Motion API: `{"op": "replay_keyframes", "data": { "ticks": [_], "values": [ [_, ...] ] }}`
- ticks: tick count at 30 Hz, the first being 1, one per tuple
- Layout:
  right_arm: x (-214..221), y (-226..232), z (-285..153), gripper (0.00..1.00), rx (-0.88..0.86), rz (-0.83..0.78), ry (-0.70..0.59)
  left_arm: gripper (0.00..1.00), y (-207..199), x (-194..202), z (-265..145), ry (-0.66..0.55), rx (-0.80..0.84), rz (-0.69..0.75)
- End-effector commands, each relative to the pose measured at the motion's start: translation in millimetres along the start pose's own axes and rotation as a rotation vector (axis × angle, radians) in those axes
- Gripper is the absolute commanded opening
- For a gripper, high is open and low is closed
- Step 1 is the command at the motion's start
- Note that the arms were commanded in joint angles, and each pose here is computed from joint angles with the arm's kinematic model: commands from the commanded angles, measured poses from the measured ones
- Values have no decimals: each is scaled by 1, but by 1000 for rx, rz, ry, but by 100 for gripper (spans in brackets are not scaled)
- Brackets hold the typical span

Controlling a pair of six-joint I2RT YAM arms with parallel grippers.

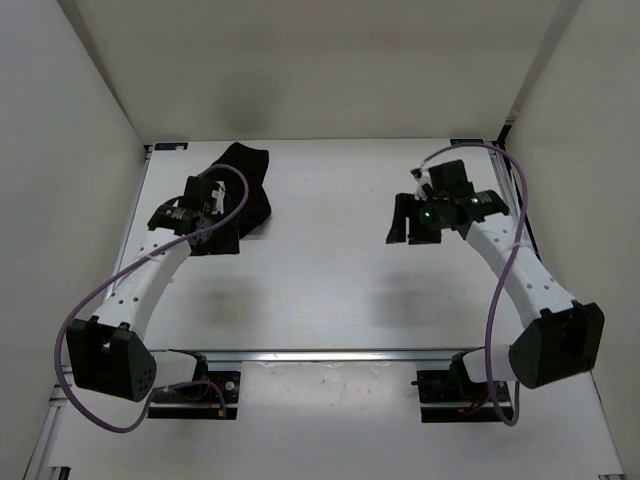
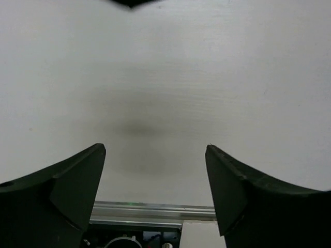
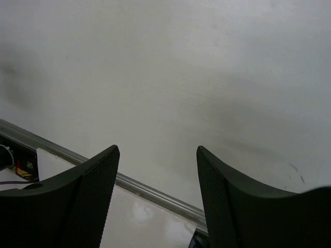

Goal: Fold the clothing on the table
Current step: Flatten the skirt out

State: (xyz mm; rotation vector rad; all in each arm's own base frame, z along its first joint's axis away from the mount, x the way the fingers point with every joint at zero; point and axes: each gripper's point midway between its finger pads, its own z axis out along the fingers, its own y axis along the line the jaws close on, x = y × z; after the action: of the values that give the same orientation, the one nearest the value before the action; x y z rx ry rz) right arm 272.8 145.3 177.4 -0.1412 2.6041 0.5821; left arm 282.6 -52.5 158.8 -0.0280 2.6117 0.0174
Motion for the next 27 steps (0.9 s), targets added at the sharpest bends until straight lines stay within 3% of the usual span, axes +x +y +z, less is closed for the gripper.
{"op": "replay_keyframes", "data": {
  "ticks": [1,3,6,9,11,15,20,22,26,27],
  "values": [
    [-36,34,-4,67,-12,-104,-54,91,-7,5,3,-43,46,-13],
    [-43,49,16,67,-13,-153,-2,94,-17,-2,6,-75,102,-33],
    [-65,73,29,67,2,-248,-8,89,-24,-32,7,-162,188,-135],
    [-81,103,37,65,-6,-333,6,72,-14,-65,14,-215,223,-304],
    [-80,117,44,65,-7,-380,29,69,-3,-80,21,-240,209,-358],
    [-53,129,52,65,-29,-421,83,66,27,-96,41,-268,104,-443],
    [-30,114,43,64,-25,-374,114,68,108,-91,56,-281,-248,-552],
    [-23,107,40,64,-40,-340,117,68,128,-88,59,-280,-320,-584],
    [-14,96,21,64,-78,-263,93,65,153,-92,76,-298,-375,-660],
    [-11,92,21,63,-86,-237,97,59,155,-96,81,-304,-358,-682]
  ]
}}
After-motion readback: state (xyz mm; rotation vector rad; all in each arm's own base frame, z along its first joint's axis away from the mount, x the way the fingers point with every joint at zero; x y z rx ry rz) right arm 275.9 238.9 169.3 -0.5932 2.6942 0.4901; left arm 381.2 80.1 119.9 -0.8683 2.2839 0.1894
